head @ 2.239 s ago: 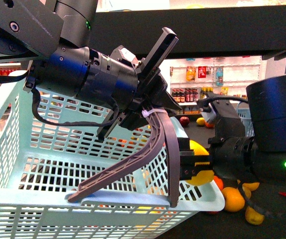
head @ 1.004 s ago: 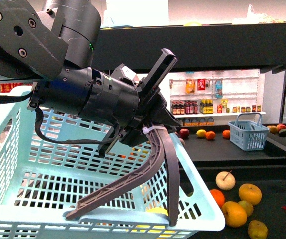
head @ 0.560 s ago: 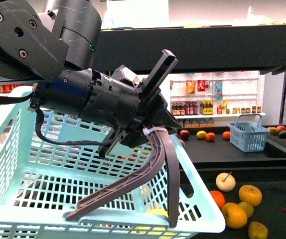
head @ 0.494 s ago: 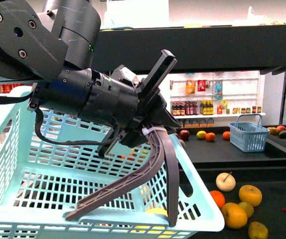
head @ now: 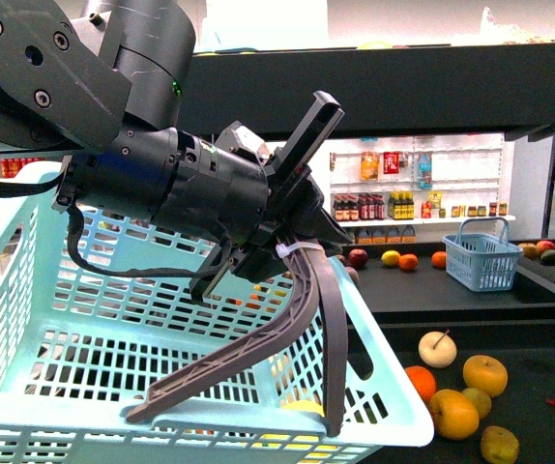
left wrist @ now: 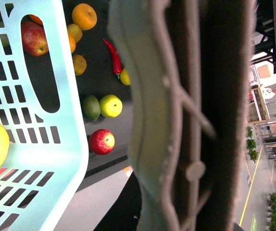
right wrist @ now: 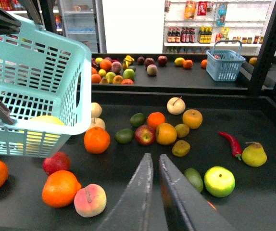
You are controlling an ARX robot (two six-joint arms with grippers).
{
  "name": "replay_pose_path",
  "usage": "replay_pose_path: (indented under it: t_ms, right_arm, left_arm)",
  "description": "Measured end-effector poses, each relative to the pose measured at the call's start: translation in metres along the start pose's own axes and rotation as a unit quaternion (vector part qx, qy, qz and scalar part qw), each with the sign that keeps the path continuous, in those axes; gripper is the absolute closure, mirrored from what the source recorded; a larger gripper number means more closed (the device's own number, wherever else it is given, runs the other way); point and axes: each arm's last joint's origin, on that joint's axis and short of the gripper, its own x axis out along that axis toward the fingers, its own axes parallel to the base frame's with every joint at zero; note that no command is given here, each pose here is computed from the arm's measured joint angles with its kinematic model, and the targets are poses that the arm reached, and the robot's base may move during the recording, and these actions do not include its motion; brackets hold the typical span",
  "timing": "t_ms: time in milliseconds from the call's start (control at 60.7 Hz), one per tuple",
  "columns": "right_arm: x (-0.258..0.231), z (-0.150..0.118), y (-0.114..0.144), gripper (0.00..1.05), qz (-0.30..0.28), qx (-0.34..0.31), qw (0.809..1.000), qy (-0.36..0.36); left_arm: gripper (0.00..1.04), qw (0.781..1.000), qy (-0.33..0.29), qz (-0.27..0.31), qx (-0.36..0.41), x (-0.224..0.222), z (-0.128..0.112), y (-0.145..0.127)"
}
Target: Pick lemon from shelf
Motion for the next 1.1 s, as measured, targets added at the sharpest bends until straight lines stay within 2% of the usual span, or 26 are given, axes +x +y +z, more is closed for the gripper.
replay_pose_path:
  t_ms: [115, 263, 477, 560, 708, 1103]
  right_arm:
    - [0.0, 0.0, 0.0, 0.59, 0.0, 0.0, 1.0, 0.0]
    - [0.0, 0.0, 0.0, 0.34, 0.0, 0.0, 1.0, 0.0]
    - [0.0, 0.0, 0.0, 0.01, 0.0, 0.0, 1.0, 0.0]
    - [0.0, 0.0, 0.0, 0.02, 0.0, 0.0, 1.0, 0.0]
    - [0.0, 0.0, 0.0, 0.02, 0.0, 0.0, 1.0, 0.0]
    - [0.0, 0.0, 0.0, 0.02, 0.0, 0.0, 1.0, 0.0]
  left_arm:
    - [0.95, 1.0, -0.004, 0.003, -0.001, 0.0, 0.0, 0.0]
    - [0.95, 0.991, -0.119, 0.054, -0.034, 0.001, 0.008, 0.002]
    - [0.96, 0.957, -0.245, 0.117, -0.107, -0.022, 0.034, 0.026]
    - [0.96, 0.935, -0.3, 0.124, -0.14, -0.04, 0.049, 0.041]
    - [0.97, 0.898, -0.384, 0.1, -0.188, -0.077, 0.069, 0.064]
    - [0.98, 0.829, -0.507, 0.018, -0.235, -0.155, 0.094, 0.111]
